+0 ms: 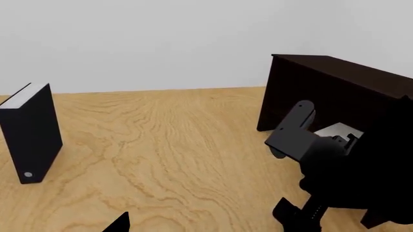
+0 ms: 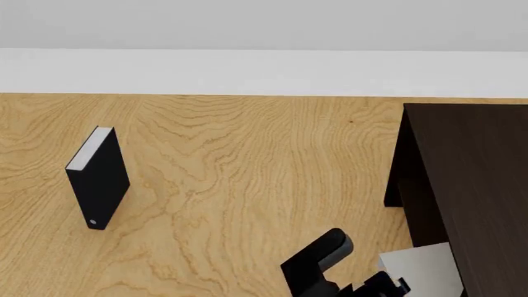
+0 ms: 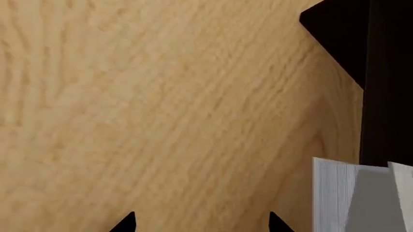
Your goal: Pick up the book on the right and place it on the cabinet shelf.
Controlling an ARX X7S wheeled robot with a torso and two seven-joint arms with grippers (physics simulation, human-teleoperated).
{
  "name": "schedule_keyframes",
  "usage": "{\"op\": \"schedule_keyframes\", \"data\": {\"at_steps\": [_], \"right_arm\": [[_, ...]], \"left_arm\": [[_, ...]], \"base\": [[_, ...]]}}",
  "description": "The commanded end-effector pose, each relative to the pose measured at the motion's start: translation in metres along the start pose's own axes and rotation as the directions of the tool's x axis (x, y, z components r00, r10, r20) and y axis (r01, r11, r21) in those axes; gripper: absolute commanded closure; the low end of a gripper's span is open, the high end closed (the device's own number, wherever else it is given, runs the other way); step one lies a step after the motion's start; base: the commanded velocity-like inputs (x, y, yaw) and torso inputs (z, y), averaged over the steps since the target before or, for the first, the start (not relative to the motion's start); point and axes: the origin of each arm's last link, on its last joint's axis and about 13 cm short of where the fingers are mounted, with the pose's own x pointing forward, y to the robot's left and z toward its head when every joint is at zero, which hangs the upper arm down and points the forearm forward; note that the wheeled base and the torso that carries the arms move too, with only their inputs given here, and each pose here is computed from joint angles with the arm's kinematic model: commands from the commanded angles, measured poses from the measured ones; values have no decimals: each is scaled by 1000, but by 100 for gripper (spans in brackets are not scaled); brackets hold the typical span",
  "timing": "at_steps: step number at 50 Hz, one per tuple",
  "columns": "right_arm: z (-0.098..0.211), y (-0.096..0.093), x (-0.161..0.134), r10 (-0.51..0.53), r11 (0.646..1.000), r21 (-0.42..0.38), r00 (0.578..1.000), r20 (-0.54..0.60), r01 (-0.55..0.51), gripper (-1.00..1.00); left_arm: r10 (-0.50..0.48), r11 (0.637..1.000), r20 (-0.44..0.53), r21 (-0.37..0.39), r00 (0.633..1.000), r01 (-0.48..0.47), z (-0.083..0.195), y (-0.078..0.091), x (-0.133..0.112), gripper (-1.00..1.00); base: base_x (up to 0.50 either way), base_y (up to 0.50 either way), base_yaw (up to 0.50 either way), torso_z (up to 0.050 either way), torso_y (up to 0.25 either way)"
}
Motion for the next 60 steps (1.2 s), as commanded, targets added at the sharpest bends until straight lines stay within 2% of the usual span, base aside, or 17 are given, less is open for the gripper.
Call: {"op": "schedule_keyframes", "data": {"at_steps": [1,37,60], "right_arm": [[-6,-10,2,-103,994,-30,994,-31,102,-100],[-10,-27,13,-141,990,10,988,-68,142,-100],[-6,-35,24,-158,987,31,986,-46,160,-100]], "left_arm": [[-2,1000,0,-1,1000,2,-1,0,0,-100],[-2,1000,-10,5,1000,2,-3,0,2,-100],[2,1000,-7,3,1000,-2,-3,0,2,-100]], "base": [[0,-3,0,0,0],[0,-1,-2,0,0],[0,0,-1,0,0]]}}
